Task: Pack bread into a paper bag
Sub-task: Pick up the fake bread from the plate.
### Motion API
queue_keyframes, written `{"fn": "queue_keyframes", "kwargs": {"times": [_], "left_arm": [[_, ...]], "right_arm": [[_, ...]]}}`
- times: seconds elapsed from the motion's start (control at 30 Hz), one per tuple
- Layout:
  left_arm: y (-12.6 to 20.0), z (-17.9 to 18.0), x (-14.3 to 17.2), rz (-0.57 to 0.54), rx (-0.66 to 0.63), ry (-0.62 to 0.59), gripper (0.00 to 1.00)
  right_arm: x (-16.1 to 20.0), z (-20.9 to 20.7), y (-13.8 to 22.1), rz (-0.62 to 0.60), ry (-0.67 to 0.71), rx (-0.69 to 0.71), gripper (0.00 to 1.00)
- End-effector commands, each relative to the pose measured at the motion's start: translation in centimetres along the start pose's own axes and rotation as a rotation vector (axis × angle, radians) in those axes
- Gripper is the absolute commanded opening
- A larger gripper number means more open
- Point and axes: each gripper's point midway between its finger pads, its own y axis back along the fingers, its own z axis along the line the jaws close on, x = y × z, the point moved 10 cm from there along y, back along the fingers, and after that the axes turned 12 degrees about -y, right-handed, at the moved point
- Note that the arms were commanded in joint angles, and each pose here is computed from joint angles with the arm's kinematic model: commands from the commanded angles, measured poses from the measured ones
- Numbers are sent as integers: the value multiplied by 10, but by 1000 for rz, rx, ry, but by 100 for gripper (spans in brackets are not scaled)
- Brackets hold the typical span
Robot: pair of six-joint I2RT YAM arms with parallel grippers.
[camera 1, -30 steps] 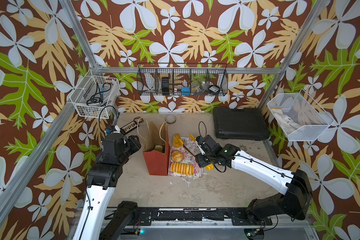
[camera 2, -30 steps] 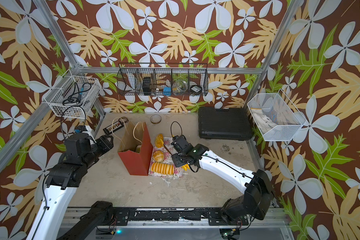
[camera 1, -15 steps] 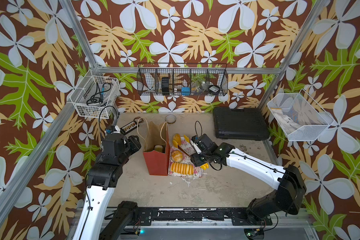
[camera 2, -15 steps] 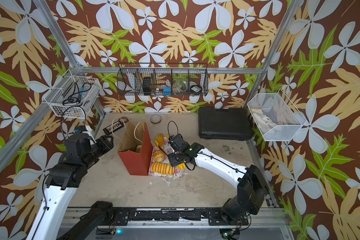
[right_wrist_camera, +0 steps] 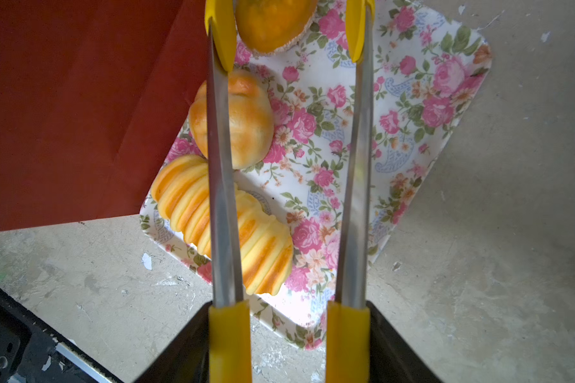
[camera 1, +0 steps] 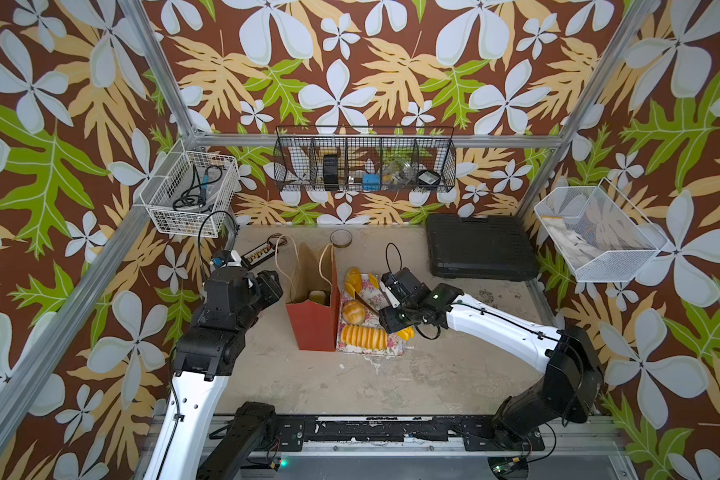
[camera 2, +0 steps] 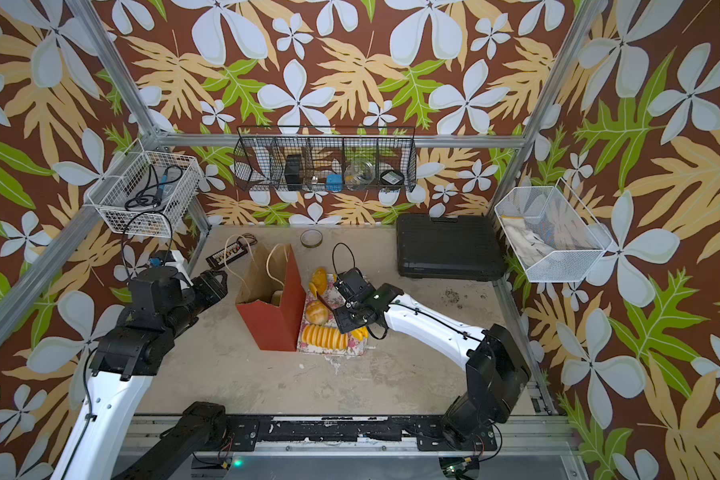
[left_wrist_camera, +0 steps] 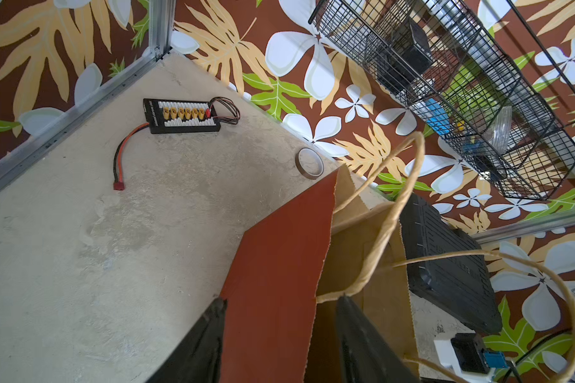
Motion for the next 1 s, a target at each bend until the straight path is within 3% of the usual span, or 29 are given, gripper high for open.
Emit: {"fn": "queue_keyframes", "kwargs": {"times": [0.0, 0.3, 0.37, 0.57, 0.63, 0.77, 0.97], "left_arm": [[2, 0, -1, -13, -8, -12, 57], [1, 0, -1, -13, -21, -21, 58], [0, 0, 1, -8, -21, -24, 58], [-2, 0, 2, -3, -20, -22, 58], [-1, 0, 2, -6, -18, -21, 58], [-1, 0, 2, -11, -22, -21, 58], [-9, 3, 5, -3, -55, -1, 58]], "right_arm": [[-3, 3, -5, -2, -11, -15, 68], [-13, 14, -26, 32, -15, -52, 66], [-14, 14, -25, 30, -14, -39, 61], [-14, 9, -14, 5, -16, 11, 35], [-13, 7, -7, -8, -18, 21, 31], [-10, 2, 19, -49, -25, 31, 27], [-1, 20, 109, -252, 65, 52, 28]]}}
